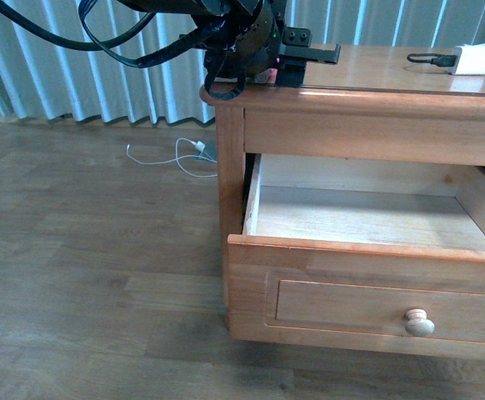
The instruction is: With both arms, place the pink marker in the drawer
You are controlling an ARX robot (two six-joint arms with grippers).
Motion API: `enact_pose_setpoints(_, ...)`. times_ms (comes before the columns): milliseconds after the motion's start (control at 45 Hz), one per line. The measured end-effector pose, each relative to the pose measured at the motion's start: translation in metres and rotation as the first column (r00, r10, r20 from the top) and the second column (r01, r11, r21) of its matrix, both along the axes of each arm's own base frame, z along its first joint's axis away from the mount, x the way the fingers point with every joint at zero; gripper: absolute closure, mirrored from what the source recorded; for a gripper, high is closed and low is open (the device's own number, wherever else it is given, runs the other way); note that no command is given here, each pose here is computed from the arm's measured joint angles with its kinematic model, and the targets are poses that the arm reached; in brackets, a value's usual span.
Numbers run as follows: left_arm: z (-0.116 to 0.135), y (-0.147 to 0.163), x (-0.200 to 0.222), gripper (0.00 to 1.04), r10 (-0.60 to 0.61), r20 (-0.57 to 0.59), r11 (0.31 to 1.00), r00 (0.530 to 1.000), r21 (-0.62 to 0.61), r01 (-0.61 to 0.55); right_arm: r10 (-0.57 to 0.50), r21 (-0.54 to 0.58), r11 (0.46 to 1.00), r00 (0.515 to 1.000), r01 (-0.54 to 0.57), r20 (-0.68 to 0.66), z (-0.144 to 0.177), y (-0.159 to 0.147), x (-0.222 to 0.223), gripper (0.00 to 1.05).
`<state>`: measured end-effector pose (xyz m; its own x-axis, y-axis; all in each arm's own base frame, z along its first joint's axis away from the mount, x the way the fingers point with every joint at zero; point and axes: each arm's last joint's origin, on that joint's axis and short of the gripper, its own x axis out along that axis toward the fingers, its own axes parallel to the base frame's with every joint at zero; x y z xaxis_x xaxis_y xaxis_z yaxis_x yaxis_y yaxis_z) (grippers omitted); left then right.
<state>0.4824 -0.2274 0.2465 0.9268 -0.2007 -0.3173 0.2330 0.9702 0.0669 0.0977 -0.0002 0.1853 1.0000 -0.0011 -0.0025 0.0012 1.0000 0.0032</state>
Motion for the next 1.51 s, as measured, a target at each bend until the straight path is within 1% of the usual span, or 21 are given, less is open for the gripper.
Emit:
enact_pose_setpoints(22,0.0,0.0,0.0,0.66,-0.001,0.0,1.0,1.0,0.001,0.001,0.0,0.0,1.0,1.0,0.0,0.0,0.0,0.0,0.0,0.09)
enact_pose_setpoints(44,0.0,0.0,0.0,0.72,-0.006,0.0,1.0,1.0,0.002,0.006,0.0,0.0,1.0,1.0,0.0,0.0,0.0,0.0,0.0,0.09)
enact_pose_setpoints(67,0.0,0.0,0.0,0.73,-0.009,-0.001,1.0,1.0,0.002,0.009,0.0,0.0,1.0,1.0,0.0,0.0,0.0,0.0,0.0,0.09)
enact_pose_setpoints(111,-0.001,0.0,0.0,0.81,-0.015,-0.002,1.0,1.0,0.004,0.015,0.0,0.0,1.0,1.0,0.0,0.0,0.0,0.0,0.0,0.09)
enact_pose_setpoints(200,-0.001,0.001,-0.002,0.89,-0.023,0.001,1.0,1.0,0.002,0.023,0.0,0.0,1.0,1.0,0.0,0.0,0.0,0.0,0.0,0.09)
enact_pose_setpoints(400,-0.001,0.005,-0.012,0.9,-0.058,0.02,0.998,0.998,-0.018,0.059,0.0,0.0,1.0,1.0,0.0,0.0,0.0,0.0,0.0,0.09)
enact_pose_setpoints(578,0.001,0.004,-0.038,0.9,-0.209,0.052,0.978,0.977,-0.008,0.21,0.0,0.0,1.0,1.0,0.0,0.0,0.0,0.0,0.0,0.09)
enact_pose_setpoints(756,0.013,-0.004,-0.074,0.9,-0.372,0.063,0.928,0.926,0.037,0.37,0.0,0.0,1.0,1.0,0.0,0.0,0.0,0.0,0.0,0.09)
enact_pose_setpoints(889,0.013,-0.012,-0.1,0.9,-0.487,0.045,0.872,0.872,0.074,0.484,0.0,0.0,1.0,1.0,0.0,0.0,0.0,0.0,0.0,0.09)
enact_pose_setpoints(1000,-0.001,-0.023,-0.114,0.9,-0.547,0.001,0.832,0.837,0.113,0.543,0.0,0.0,1.0,1.0,0.0,0.0,0.0,0.0,0.0,0.09)
enact_pose_setpoints(1067,-0.015,-0.03,-0.116,0.9,-0.555,-0.03,0.822,0.831,0.133,0.553,0.0,0.0,1.0,1.0,0.0,0.0,0.0,0.0,0.0,0.09)
enact_pose_setpoints(1178,-0.037,-0.037,-0.109,0.9,-0.526,-0.072,0.835,0.848,0.145,0.53,0.0,0.0,1.0,1.0,0.0,0.0,0.0,0.0,0.0,0.09)
enact_pose_setpoints(1356,-0.076,-0.051,-0.085,0.9,-0.439,-0.125,0.879,0.89,0.145,0.454,0.0,0.0,1.0,1.0,0.0,0.0,0.0,0.0,0.0,0.09)
enact_pose_setpoints(1511,-0.097,-0.059,-0.072,0.9,-0.393,-0.142,0.901,0.908,0.136,0.411,0.0,0.0,1.0,1.0,0.0,0.0,0.0,0.0,0.0,0.09)
